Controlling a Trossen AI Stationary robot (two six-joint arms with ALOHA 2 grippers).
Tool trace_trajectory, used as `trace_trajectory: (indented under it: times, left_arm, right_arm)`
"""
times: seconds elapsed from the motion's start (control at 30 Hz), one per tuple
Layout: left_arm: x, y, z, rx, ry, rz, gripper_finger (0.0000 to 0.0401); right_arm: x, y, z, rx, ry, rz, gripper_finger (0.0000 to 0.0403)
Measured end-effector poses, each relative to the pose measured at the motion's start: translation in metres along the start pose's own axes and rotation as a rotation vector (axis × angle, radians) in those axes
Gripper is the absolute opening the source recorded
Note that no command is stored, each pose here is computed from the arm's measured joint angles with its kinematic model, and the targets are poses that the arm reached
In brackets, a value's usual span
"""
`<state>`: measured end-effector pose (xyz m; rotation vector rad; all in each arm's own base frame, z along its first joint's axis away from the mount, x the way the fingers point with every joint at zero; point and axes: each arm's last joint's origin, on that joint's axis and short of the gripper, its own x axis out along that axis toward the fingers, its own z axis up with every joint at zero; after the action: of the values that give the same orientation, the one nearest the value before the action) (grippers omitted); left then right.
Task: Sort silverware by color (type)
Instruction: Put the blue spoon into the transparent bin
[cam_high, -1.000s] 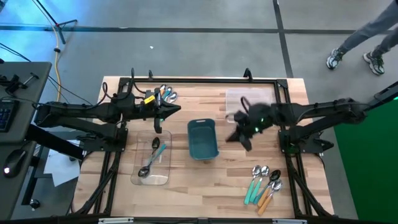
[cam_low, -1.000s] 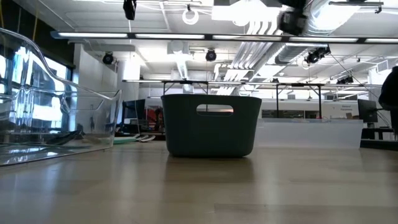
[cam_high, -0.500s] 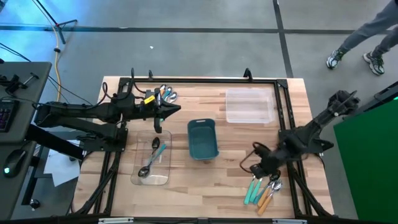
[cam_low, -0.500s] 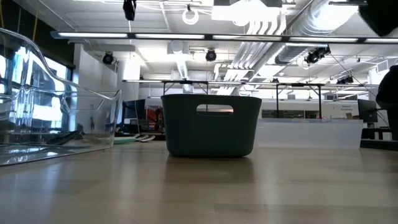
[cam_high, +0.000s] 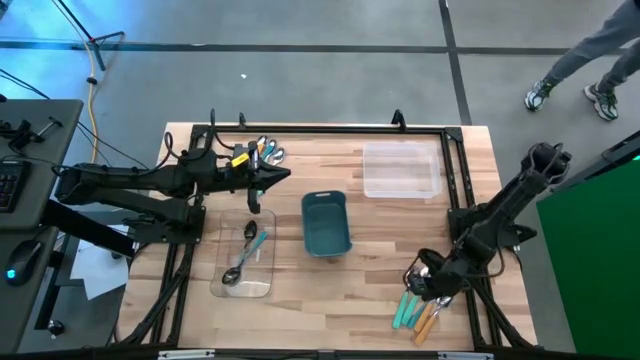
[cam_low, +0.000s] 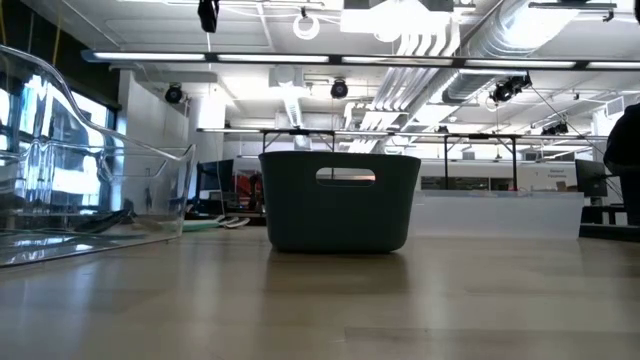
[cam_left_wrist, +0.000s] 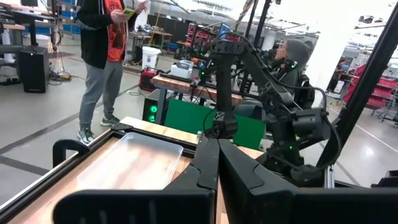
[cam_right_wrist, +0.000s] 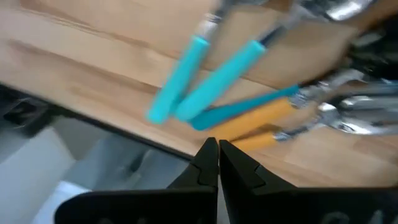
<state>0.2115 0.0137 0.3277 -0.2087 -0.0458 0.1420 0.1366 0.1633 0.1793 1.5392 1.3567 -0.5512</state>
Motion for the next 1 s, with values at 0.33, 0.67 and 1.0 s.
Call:
trace_trajectory:
  times: [0.33,0.67,1.0]
  left_arm:
    - [0.000,0.000,0.000,-0.001,0.000,0.000,0.0000]
    - [0.000,0.000,0.000,-0.003,0.000,0.000,0.0000]
    - [0.000,0.001,0.000,-0.002,-0.005,0.023,0.0001]
  right_arm:
    - [0.036,-0.007,0.000,0.033,0.001,-0.160,0.0030]
    - [0.037,-0.008,0.002,0.046,-0.034,-0.167,0.0164]
    - [0.034,-0.007,0.014,0.090,-0.112,-0.190,0.0176]
